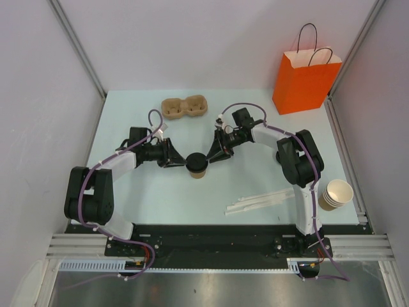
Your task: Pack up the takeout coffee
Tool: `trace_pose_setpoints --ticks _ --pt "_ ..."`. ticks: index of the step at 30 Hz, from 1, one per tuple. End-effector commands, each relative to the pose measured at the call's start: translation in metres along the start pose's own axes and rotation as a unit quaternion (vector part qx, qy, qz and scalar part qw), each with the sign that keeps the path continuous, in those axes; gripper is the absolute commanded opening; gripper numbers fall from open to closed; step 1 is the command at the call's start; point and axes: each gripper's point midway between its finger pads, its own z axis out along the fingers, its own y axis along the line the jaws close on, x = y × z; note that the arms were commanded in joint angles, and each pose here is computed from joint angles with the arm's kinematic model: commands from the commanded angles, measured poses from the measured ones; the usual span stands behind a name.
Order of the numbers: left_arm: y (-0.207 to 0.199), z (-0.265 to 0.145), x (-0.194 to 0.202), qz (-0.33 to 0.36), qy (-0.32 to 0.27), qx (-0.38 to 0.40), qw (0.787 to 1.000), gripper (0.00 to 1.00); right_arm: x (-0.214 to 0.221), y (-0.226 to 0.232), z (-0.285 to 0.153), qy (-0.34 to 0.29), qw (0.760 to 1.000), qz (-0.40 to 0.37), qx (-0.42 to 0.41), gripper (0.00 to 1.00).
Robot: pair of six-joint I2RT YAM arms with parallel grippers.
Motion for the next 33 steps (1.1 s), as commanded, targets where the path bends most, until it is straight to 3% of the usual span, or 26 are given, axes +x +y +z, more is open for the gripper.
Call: trace_pose_setpoints --ticks 1,6,8,13,16,17,19,20,27,33 --pt "-0.009 -0.003 -0.005 0.005 -0.008 0.021 1.0 0.35 -0.002 0.019 -0.008 -0.006 1.0 -0.018 -0.017 0.4" --pt "-0.021 -0.014 -0.014 0.019 -0.029 0.04 0.999 0.41 -0.004 0.025 -0.015 -0.011 0.999 -0.024 -0.024 0.44" --pt "-0.028 -0.019 -0.017 0.03 -0.036 0.053 0.998 0.45 -0.005 0.03 -0.02 -0.015 0.999 -0.031 -0.029 0.54" --pt "-0.038 -0.028 -0.015 0.045 -0.04 0.062 0.996 0.59 -0.005 0.036 -0.022 -0.016 0.998 -0.039 -0.036 0.65" --pt "-0.044 -0.037 -0.023 0.087 -0.052 0.042 0.994 0.71 -0.006 0.045 -0.028 -0.02 0.998 -0.045 -0.045 0.75" --pt "-0.043 -0.039 -0.028 0.101 -0.063 0.024 0.993 0.87 -0.006 0.051 -0.032 -0.024 0.997 -0.053 -0.047 0.8" --pt "-0.047 -0.048 -0.037 0.149 -0.073 -0.003 0.986 0.95 -0.009 0.055 -0.041 -0.034 0.996 -0.059 -0.048 0.99" --pt "-0.054 -0.051 -0.038 0.172 -0.073 -0.014 0.982 1.0 -0.011 0.057 -0.045 -0.041 0.996 -0.065 -0.047 1.0" --pt "-0.055 -0.047 -0.044 0.342 -0.015 -0.158 0.926 1.0 -0.027 0.057 -0.092 -0.109 0.988 -0.11 -0.007 1.0" --pt "-0.074 -0.017 -0.04 0.421 0.05 -0.171 0.889 0.99 -0.042 0.046 -0.135 -0.169 0.977 -0.124 0.043 1.0"
